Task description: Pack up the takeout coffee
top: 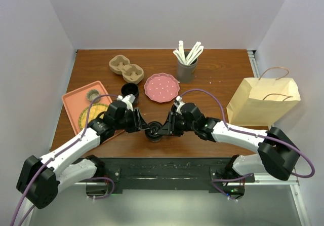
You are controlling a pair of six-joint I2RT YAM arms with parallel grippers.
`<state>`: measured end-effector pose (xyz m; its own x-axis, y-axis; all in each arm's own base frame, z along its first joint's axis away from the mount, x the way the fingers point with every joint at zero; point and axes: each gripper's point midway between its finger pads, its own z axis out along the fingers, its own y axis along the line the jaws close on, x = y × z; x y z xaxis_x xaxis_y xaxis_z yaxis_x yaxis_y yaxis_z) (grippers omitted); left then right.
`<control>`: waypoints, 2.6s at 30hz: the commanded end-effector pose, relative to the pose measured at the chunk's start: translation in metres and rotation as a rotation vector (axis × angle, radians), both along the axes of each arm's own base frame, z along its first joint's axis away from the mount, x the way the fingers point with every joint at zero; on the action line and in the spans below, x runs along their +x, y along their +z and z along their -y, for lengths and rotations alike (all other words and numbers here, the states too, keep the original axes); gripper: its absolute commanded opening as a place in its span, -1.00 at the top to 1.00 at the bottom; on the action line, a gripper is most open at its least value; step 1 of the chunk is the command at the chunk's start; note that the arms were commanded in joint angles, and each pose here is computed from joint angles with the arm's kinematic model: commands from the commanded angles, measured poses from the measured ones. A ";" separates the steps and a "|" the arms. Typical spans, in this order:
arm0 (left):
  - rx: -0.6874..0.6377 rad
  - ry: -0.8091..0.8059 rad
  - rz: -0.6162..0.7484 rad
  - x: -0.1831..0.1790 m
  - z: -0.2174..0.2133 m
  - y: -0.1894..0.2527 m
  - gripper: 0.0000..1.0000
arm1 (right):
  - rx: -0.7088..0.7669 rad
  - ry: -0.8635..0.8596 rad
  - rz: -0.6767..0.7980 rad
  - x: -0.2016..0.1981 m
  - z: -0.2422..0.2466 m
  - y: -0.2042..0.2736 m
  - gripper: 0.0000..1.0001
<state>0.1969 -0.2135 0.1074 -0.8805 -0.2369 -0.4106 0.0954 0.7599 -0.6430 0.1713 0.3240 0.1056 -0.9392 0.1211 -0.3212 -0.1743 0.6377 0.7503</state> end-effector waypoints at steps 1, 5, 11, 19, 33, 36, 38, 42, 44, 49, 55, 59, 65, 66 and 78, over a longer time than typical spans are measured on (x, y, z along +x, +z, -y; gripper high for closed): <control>0.057 0.014 -0.083 -0.015 -0.012 -0.028 0.13 | -0.096 -0.002 0.001 -0.006 0.016 -0.032 0.49; 0.093 0.030 -0.093 -0.013 -0.017 -0.037 0.14 | -0.137 -0.026 0.012 -0.001 0.022 -0.038 0.49; 0.170 0.054 -0.130 -0.016 -0.029 -0.053 0.19 | -0.267 -0.063 -0.044 -0.006 0.045 -0.066 0.49; 0.192 0.035 -0.118 -0.014 -0.030 -0.054 0.19 | -0.220 -0.048 0.049 0.011 0.029 -0.015 0.15; 0.192 0.024 -0.119 -0.016 -0.030 -0.059 0.18 | -0.134 -0.032 0.118 0.039 0.021 0.033 -0.13; 0.190 0.021 -0.116 -0.016 -0.029 -0.059 0.18 | -0.095 0.000 0.124 0.047 0.019 0.040 -0.15; 0.191 0.021 -0.119 -0.016 -0.029 -0.060 0.19 | -0.057 0.057 0.109 0.043 0.013 0.042 -0.15; 0.189 0.018 -0.121 -0.016 -0.028 -0.059 0.19 | -0.032 0.150 0.096 0.039 0.002 0.038 -0.13; 0.190 0.020 -0.120 -0.016 -0.029 -0.059 0.19 | -0.031 0.177 0.075 0.036 -0.001 0.031 -0.11; 0.194 0.021 -0.125 -0.016 -0.029 -0.061 0.19 | -0.049 0.182 0.072 0.036 0.001 0.022 -0.08; 0.200 0.018 -0.131 -0.018 -0.030 -0.064 0.19 | -0.057 0.190 0.055 0.034 0.003 0.009 -0.05; 0.201 0.021 -0.129 -0.018 -0.031 -0.063 0.18 | -0.034 0.179 0.058 0.037 0.002 0.013 -0.05; 0.203 0.020 -0.131 -0.018 -0.031 -0.064 0.19 | -0.021 0.159 0.048 0.040 0.004 0.010 0.11; 0.201 0.020 -0.129 -0.018 -0.030 -0.063 0.19 | -0.030 0.154 0.035 0.038 0.007 0.004 0.20; 0.216 0.024 -0.149 -0.024 -0.035 -0.071 0.18 | -0.133 0.103 -0.052 0.020 0.037 -0.057 0.42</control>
